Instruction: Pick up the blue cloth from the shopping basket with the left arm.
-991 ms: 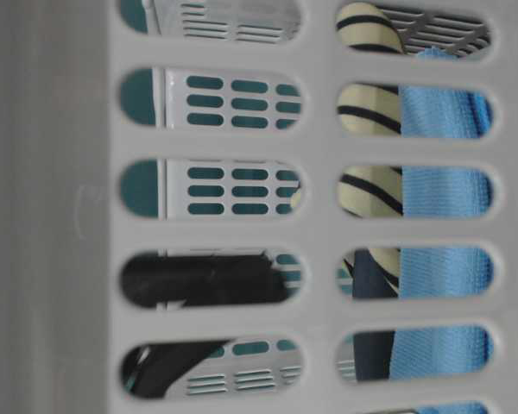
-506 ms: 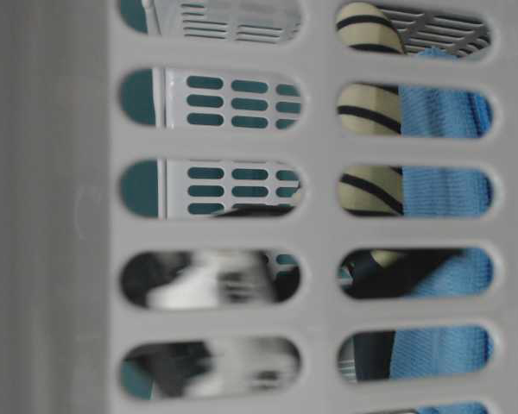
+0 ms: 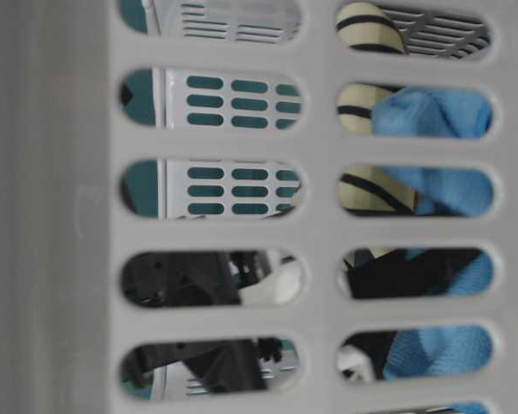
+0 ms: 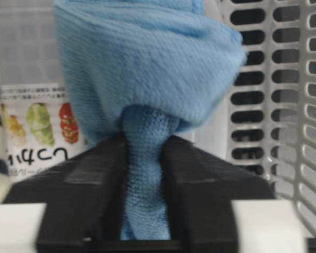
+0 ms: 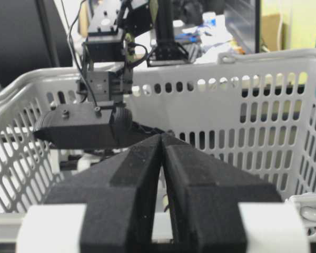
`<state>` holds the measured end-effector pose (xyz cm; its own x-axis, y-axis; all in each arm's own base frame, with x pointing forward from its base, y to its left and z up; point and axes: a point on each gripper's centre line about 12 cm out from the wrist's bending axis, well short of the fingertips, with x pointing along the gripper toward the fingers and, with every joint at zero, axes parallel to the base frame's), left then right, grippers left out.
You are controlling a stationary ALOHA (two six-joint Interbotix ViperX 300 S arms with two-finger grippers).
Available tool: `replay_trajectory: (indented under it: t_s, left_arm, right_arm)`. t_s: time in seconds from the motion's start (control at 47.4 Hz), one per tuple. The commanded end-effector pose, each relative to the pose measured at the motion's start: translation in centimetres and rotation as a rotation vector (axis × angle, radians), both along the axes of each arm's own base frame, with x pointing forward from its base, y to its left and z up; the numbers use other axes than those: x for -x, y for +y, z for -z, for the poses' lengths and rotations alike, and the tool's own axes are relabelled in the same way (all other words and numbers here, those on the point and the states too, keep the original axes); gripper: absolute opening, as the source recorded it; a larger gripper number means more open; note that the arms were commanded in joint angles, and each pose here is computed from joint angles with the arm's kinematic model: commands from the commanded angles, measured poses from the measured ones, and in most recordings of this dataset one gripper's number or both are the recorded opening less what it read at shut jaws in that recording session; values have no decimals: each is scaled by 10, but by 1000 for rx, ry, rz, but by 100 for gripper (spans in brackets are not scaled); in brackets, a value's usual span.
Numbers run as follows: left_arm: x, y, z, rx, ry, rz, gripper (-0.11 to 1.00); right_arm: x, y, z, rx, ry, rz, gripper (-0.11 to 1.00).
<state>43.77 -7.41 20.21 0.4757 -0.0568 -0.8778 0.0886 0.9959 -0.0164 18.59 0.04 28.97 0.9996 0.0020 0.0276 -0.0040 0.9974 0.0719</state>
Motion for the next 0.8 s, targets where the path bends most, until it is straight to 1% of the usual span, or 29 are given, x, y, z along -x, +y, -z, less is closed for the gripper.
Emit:
replay_trajectory:
  t_s: [0.0,0.232,0.274,0.485,0.611,0.78]
  left_arm:
    - [0,-1,-33,9,-72,5,14]
    - [4,-3,-109,26,-168,7,14]
    - [7,-3,-128,26,-182,6,14]
    - [20,1,-192,28,-190,-4,14]
    - [24,1,-215,30,-181,-10,14]
    - [20,1,-214,25,-153,-11,14]
  right_arm:
    - [-1,0,-4,-5,-11,0,1]
    - [-1,0,-4,-5,-11,0,1]
    - [-1,0,-3,-5,-9,0,1]
    - [-1,0,-4,-5,-12,-1,1]
    - [-1,0,-4,-5,-14,0,1]
    - [-1,0,-5,-5,-17,0,1]
